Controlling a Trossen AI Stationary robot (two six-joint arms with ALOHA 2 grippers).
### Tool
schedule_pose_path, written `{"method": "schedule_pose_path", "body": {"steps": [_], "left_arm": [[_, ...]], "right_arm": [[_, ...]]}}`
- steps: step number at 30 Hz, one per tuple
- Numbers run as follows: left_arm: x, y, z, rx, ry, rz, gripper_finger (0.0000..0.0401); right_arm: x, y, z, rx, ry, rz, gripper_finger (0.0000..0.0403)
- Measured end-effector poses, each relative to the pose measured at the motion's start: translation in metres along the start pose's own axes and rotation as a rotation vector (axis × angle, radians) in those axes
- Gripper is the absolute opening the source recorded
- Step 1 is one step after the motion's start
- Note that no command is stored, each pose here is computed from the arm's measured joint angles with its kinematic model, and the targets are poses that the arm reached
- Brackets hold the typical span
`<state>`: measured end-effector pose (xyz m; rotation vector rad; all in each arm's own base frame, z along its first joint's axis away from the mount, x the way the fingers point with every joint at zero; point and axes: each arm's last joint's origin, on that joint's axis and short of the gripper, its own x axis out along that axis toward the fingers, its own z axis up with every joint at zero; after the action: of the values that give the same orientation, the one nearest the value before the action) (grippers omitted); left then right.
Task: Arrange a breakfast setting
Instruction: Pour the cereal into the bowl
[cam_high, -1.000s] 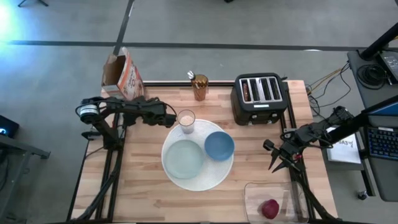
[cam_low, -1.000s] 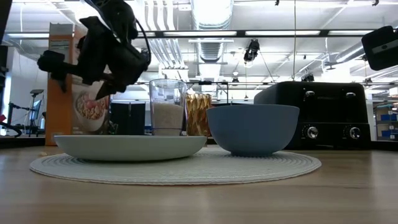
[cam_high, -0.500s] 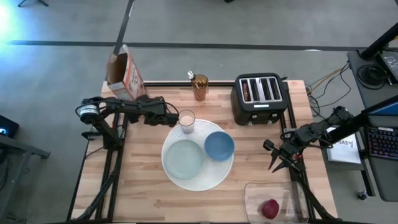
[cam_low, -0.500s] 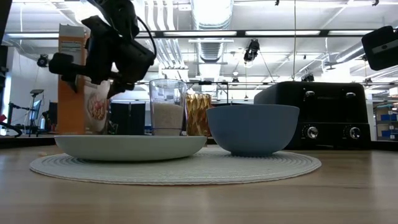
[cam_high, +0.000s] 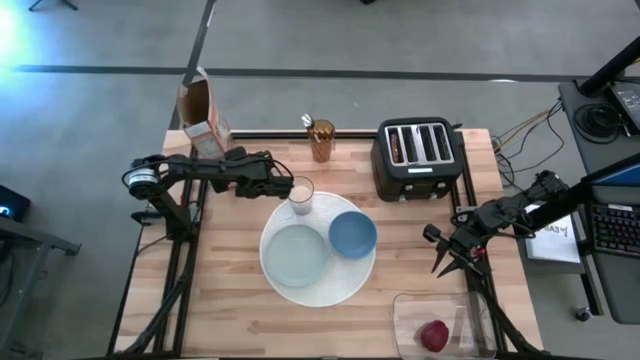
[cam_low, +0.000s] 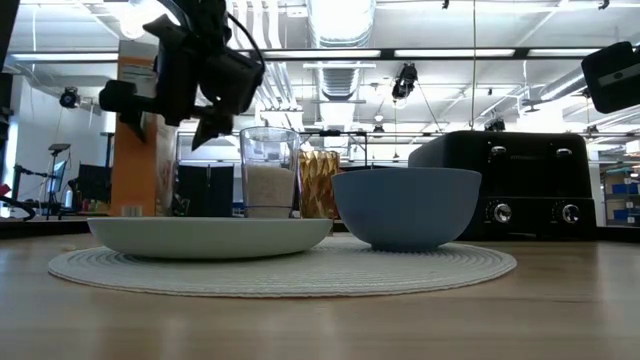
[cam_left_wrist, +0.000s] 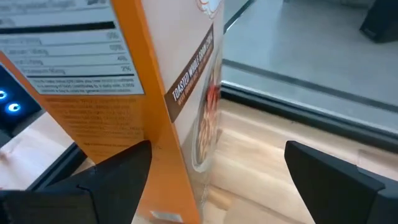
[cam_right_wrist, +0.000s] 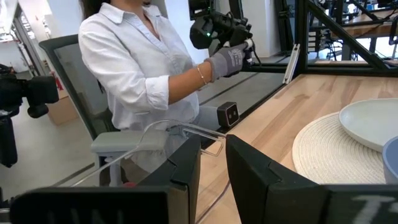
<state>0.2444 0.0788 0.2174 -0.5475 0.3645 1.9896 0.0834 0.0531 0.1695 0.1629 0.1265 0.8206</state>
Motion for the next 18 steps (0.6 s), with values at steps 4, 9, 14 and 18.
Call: {"method": "schedule_pose_path", "body": {"steps": [4, 9, 14, 18], "left_arm": [[-0.001, 0.004, -0.005, 0.006, 0.033, 0.022, 0.0351], [-0.005, 0.008, -0.012, 0.001, 0.049, 0.014, 0.0351], [-0.015, 0.014, -0.019, 0.02, 0.121, 0.04, 0.0351], [-0.023, 0.028, -0.025, -0.002, 0.071, 0.055, 0.0351]], "right_arm": [[0.0, 0.0, 0.0, 0.0, 0.0, 0.0, 0.0068], [0.0, 0.0, 0.0, 0.0, 0.0, -0.001, 0.0068], [0.0, 0.0, 0.0, 0.0, 0.0, 0.0, 0.0068], [0.0, 0.0, 0.0, 0.0, 0.0, 0.0, 0.0068]]}}
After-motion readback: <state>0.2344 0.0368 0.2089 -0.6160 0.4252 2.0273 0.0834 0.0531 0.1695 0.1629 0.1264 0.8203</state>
